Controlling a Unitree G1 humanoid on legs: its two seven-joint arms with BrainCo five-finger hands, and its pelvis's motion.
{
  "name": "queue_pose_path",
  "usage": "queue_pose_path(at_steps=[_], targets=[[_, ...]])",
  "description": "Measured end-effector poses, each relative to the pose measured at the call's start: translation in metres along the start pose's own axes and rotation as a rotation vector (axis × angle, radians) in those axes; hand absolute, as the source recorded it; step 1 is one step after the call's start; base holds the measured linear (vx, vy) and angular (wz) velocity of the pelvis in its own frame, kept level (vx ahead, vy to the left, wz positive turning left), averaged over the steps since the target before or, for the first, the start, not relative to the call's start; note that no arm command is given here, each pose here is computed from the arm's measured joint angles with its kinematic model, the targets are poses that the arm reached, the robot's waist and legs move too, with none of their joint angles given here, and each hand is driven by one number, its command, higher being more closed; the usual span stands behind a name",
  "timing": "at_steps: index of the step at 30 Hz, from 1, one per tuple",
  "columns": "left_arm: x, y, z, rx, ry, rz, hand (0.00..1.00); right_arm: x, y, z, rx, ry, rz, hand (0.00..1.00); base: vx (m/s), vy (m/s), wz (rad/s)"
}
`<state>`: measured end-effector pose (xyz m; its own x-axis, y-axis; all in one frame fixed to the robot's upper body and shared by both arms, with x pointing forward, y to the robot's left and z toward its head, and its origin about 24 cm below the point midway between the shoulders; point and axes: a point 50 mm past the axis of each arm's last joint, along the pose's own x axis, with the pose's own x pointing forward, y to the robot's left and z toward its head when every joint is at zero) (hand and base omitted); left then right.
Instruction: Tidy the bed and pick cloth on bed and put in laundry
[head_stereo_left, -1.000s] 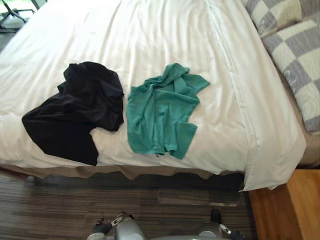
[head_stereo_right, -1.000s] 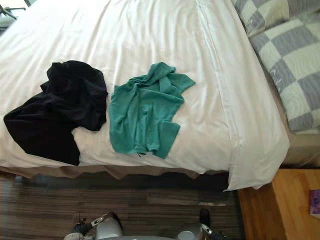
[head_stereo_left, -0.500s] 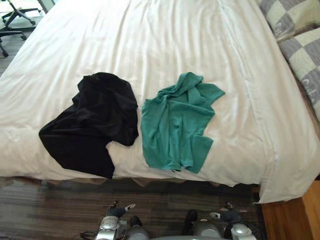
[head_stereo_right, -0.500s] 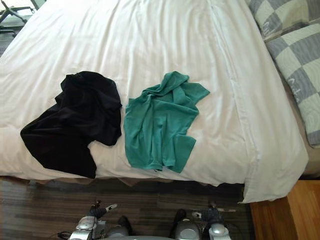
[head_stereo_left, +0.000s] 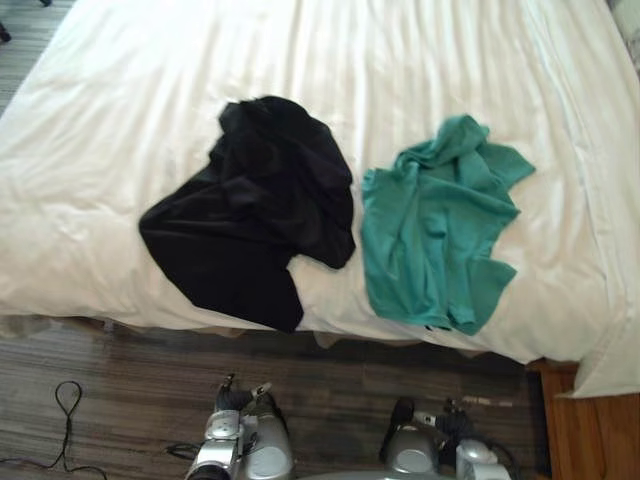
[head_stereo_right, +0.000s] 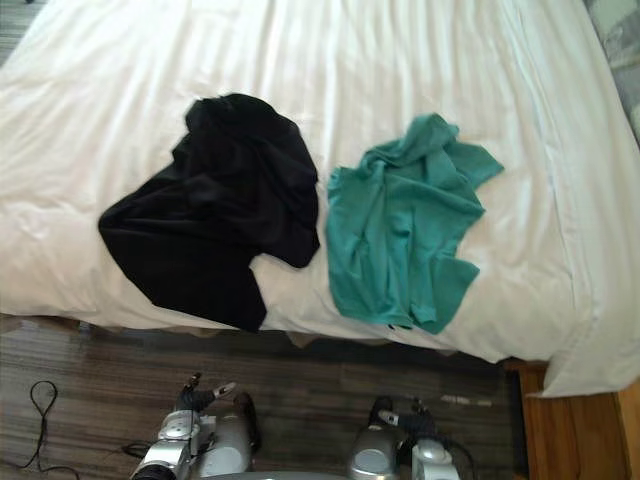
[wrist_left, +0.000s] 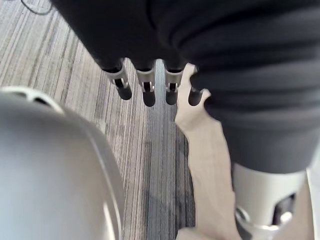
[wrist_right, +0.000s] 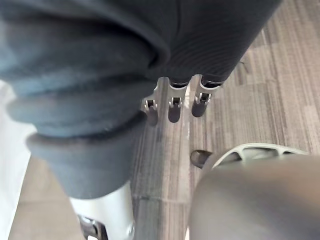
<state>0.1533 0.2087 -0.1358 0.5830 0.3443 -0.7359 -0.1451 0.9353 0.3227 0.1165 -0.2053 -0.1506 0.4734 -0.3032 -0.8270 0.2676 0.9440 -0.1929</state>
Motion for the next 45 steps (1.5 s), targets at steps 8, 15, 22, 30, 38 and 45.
queue_pose_path(at_steps=[8, 15, 22, 30, 38, 45], targets=[[-0.006, -0.002, -0.024, -0.019, 0.083, -0.024, 0.00, 0.003, 0.006, 0.009, 0.016, -0.008, 0.019, 0.00, 0.00, 0.093, -0.26], [-0.018, 0.035, -0.078, -0.528, 0.315, 0.182, 0.00, -0.001, -0.037, -0.028, 0.458, 0.142, -0.187, 0.00, -0.03, -0.101, 0.27], [-0.051, 0.106, -0.140, -1.125, 0.409, 0.604, 0.00, -0.019, -0.087, -0.075, 0.879, 0.272, -0.449, 0.00, 0.01, 0.038, -0.01], [-0.086, 0.219, -0.144, -1.327, 0.222, 1.004, 0.00, -0.047, -0.222, 0.044, 0.932, -0.354, -0.757, 0.00, 0.04, 0.021, 0.00], [-0.129, 0.358, 0.017, -0.755, -0.388, 1.286, 0.00, -0.094, -0.251, 0.147, 0.648, -0.839, -0.836, 0.00, 0.01, -0.012, 0.04], [-0.116, 0.278, 0.175, -0.275, -0.931, 1.012, 0.00, -0.097, -0.201, 0.204, 0.386, -1.002, -0.673, 0.00, 0.00, 0.004, -0.08]])
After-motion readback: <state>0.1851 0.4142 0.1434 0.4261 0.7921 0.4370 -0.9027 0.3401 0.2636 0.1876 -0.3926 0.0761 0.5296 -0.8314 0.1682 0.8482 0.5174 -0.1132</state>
